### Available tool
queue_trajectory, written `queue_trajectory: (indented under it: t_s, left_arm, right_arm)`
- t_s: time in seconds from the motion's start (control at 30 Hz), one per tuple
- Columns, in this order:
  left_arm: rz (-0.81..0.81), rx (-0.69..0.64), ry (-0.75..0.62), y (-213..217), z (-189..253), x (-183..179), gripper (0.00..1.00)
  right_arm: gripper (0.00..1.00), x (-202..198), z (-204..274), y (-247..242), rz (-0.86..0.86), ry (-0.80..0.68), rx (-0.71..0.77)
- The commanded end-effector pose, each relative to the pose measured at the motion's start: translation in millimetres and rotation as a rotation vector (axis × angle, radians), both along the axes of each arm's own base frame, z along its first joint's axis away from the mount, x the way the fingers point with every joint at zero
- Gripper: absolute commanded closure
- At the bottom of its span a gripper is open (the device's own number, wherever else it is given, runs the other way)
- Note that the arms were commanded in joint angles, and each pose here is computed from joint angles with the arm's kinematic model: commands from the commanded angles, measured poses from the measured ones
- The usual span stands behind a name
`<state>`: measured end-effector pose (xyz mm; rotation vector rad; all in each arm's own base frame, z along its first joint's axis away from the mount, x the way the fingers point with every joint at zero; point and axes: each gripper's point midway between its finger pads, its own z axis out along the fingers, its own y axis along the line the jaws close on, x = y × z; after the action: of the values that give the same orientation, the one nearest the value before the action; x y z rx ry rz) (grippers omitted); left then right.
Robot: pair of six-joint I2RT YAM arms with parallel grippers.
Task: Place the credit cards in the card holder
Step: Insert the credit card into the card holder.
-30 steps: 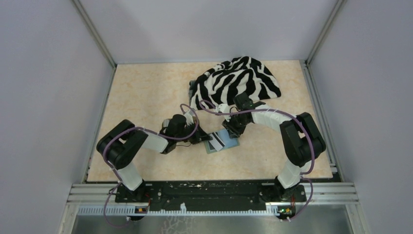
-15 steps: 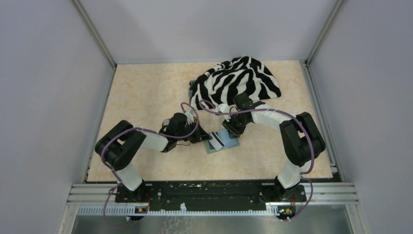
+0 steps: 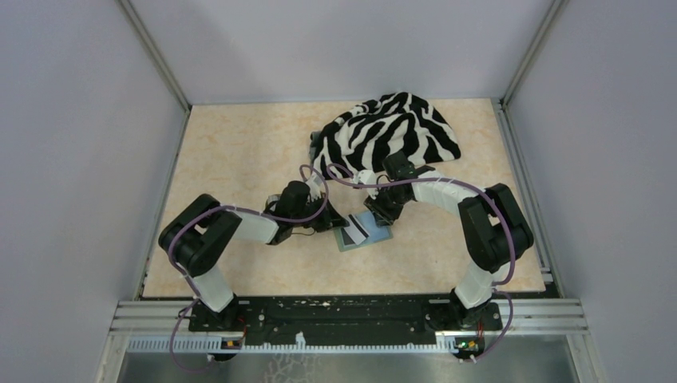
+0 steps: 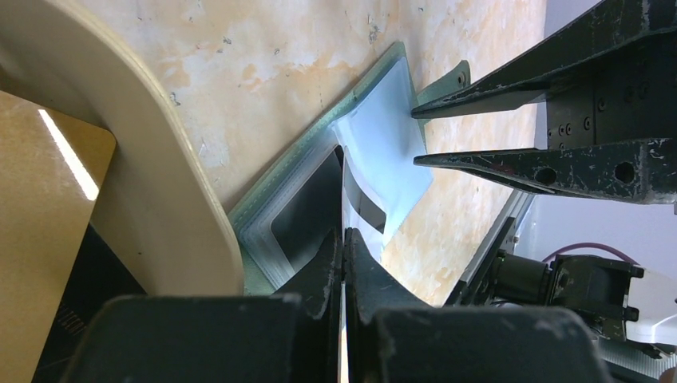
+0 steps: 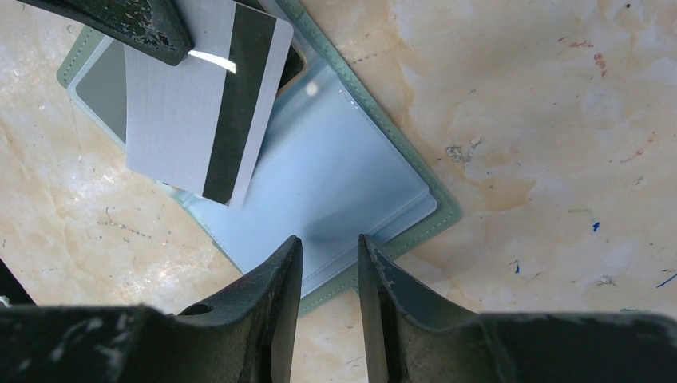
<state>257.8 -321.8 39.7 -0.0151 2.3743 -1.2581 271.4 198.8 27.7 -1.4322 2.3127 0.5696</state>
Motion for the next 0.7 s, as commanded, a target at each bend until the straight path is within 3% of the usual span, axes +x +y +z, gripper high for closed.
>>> queue_trajectory:
  t_s: [0.0, 0.67]
  left_arm:
    - [-0.021, 0.035, -0.015, 0.4, -3.6, 1.0, 1.0]
    - [-0.081, 0.074, 0.125, -10.9, -24.6, -3.6, 1.0]
  right_arm:
    - [0.68, 8.9, 7.5, 4.7, -0.001, -0.014, 0.011]
    - [0.68, 8.4, 8.9, 5.8, 0.001, -0.011, 0.016]
